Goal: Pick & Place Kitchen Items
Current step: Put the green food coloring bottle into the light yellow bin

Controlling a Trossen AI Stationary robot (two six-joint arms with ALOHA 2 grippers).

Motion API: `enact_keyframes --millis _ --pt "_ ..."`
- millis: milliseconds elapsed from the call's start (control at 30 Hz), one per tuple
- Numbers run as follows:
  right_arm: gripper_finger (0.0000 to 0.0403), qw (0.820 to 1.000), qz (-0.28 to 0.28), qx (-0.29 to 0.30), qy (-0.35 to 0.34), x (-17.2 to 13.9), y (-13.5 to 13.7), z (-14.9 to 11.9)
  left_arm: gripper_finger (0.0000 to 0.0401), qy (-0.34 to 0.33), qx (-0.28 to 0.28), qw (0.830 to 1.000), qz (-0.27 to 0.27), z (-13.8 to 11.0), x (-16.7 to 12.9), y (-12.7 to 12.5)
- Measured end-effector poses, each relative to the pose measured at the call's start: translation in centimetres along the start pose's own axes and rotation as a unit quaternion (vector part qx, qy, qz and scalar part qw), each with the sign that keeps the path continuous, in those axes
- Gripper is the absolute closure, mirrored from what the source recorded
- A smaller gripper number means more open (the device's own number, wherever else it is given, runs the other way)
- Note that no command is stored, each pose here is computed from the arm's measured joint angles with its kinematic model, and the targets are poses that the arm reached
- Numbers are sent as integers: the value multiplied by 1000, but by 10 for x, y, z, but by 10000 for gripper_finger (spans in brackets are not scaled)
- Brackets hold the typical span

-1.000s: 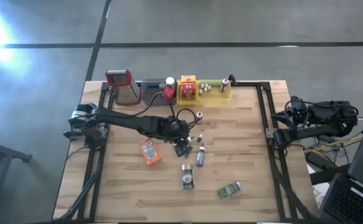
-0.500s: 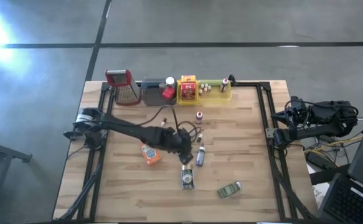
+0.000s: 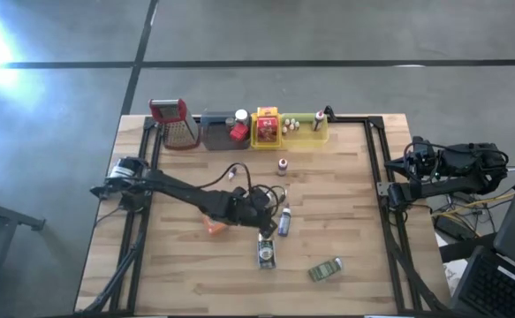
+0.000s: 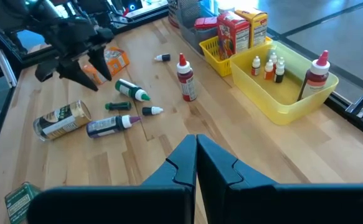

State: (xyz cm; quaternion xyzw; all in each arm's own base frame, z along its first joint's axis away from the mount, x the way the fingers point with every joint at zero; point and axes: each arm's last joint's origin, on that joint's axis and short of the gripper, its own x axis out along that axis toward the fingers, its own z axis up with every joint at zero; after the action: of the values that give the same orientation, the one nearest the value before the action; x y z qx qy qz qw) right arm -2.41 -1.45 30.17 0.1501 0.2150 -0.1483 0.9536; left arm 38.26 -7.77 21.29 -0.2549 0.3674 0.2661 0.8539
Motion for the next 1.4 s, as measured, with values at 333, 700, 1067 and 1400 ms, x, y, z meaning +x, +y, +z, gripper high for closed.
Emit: enact_keyframes --millis 333,700,1067,1400 --pt "394 1000 0 0 0 0 0 0 193 44 -52 998 -14 9 24 11" --pt "394 1000 -1 -1 3 1 1 1 193 57 -54 997 -20 4 46 11" --pt "394 1000 -2 -1 3 1 1 1 193 73 -41 996 5 -8 66 15" --pt "394 1000 -2 -2 4 1 1 0 193 67 -38 997 20 -9 72 18"
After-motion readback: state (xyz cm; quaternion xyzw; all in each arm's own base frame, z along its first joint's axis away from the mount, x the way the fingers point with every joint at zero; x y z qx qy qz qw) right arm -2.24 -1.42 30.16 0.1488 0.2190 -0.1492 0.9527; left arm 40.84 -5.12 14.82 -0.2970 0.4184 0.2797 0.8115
